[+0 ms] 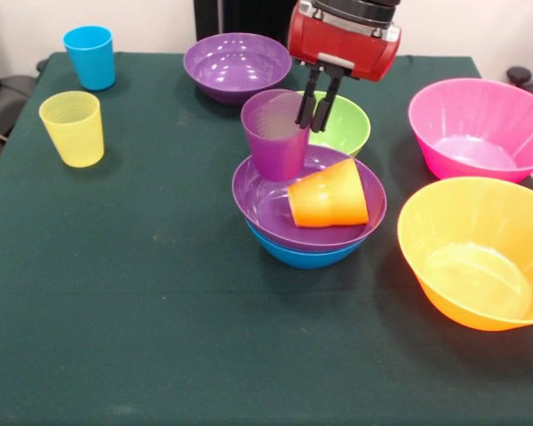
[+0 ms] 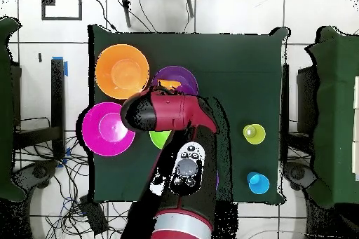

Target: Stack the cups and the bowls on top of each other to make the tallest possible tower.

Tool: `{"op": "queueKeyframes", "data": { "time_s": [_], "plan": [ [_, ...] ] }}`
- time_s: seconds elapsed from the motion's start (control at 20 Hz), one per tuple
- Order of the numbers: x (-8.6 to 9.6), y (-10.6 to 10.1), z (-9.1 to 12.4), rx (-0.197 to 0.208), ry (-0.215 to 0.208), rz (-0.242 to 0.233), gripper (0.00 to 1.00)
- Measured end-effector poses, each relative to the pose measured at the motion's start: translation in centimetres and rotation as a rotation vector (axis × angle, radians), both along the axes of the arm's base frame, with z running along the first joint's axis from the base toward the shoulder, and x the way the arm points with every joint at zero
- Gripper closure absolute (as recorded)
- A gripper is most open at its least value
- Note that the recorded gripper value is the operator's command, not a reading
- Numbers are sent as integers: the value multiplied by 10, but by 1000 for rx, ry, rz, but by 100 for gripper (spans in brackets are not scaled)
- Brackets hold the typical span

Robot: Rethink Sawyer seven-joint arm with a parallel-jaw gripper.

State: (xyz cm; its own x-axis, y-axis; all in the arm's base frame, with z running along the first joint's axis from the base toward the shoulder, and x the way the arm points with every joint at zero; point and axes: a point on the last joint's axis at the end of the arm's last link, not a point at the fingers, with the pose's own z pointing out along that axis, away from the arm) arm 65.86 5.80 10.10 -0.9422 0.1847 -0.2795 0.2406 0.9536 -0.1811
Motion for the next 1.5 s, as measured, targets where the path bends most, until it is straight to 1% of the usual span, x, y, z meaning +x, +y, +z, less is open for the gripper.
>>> {"op": "queueKeyframes", "data": {
  "time_s": [0.55, 1.25, 1.5],
  "plan": [
    [1, -1, -1, 8, 0, -4, 100],
    [2, 2, -2, 17, 0, -1, 100],
    [4, 1, -3, 25, 0, -5, 100]
  ]
}}
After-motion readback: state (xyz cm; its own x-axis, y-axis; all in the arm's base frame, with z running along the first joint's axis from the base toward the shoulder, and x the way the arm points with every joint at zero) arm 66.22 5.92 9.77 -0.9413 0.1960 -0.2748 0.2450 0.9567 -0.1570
